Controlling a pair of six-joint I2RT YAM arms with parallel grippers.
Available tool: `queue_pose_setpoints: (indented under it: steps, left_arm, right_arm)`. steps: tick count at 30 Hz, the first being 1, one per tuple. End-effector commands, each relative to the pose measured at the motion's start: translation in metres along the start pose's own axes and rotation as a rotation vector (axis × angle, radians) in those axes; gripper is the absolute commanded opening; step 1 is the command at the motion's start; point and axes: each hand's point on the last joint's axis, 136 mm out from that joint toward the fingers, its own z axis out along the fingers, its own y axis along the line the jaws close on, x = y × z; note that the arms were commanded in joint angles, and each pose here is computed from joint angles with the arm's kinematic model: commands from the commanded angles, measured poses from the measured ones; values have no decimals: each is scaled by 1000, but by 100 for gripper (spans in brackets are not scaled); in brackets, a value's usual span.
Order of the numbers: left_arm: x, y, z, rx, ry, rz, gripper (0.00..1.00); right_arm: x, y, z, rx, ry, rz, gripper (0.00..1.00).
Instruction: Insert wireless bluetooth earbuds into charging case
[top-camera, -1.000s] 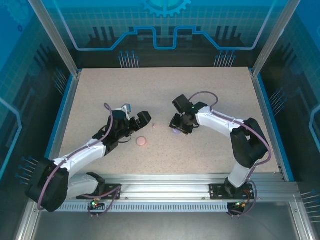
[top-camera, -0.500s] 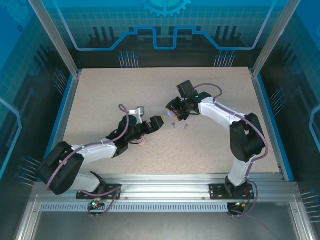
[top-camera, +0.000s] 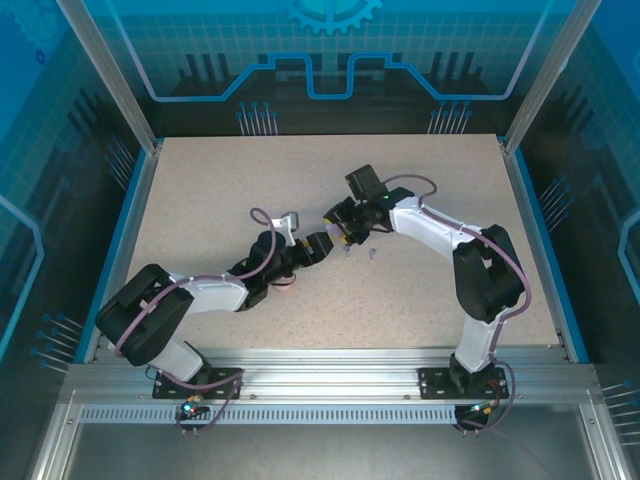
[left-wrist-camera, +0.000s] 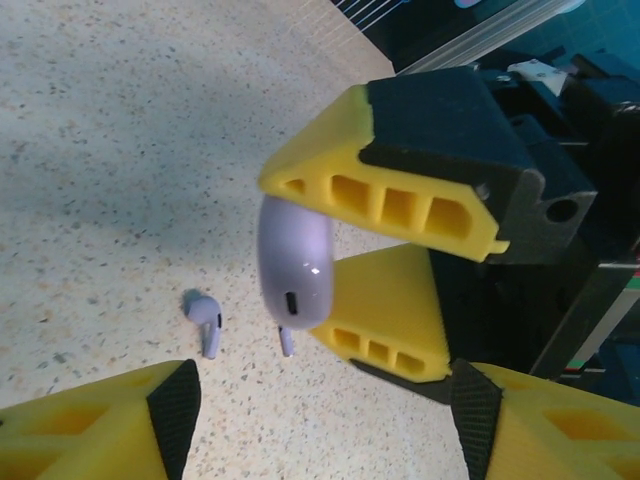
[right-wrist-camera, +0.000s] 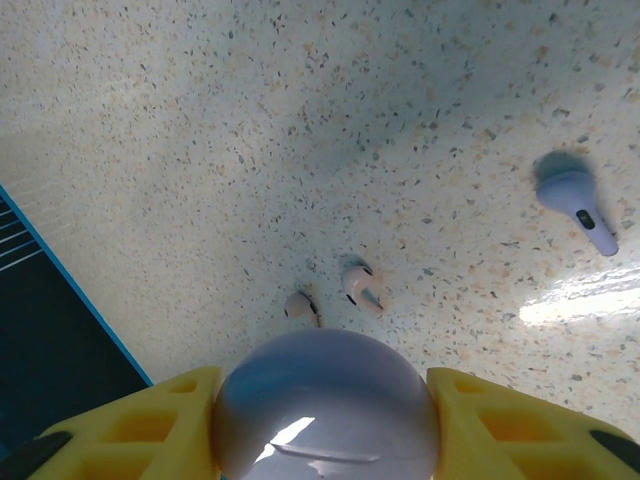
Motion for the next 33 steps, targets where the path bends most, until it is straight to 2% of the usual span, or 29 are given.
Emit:
queue_pose_setpoints:
  steps: [1,9,20,24,33]
  left_arm:
    - [-13,-16,7,40,-58,34,66]
    - [-15,-11,14,20,-78,29,55]
    - [-16,-8,20,7,-84,31,45]
    - [-16,-7,21,2,-86,29,37]
    - [-18,-6,23,-3,-92,26,36]
  right_arm:
    - [10,7,0,-15,18,9,48]
    - [18,12,-4,-32,25,-2,48]
    - [22,11,-2,-33,33,-7,48]
    - [22,11,-2,-34,32,-5,48]
    - [24,10,-3,-39,37,-8,48]
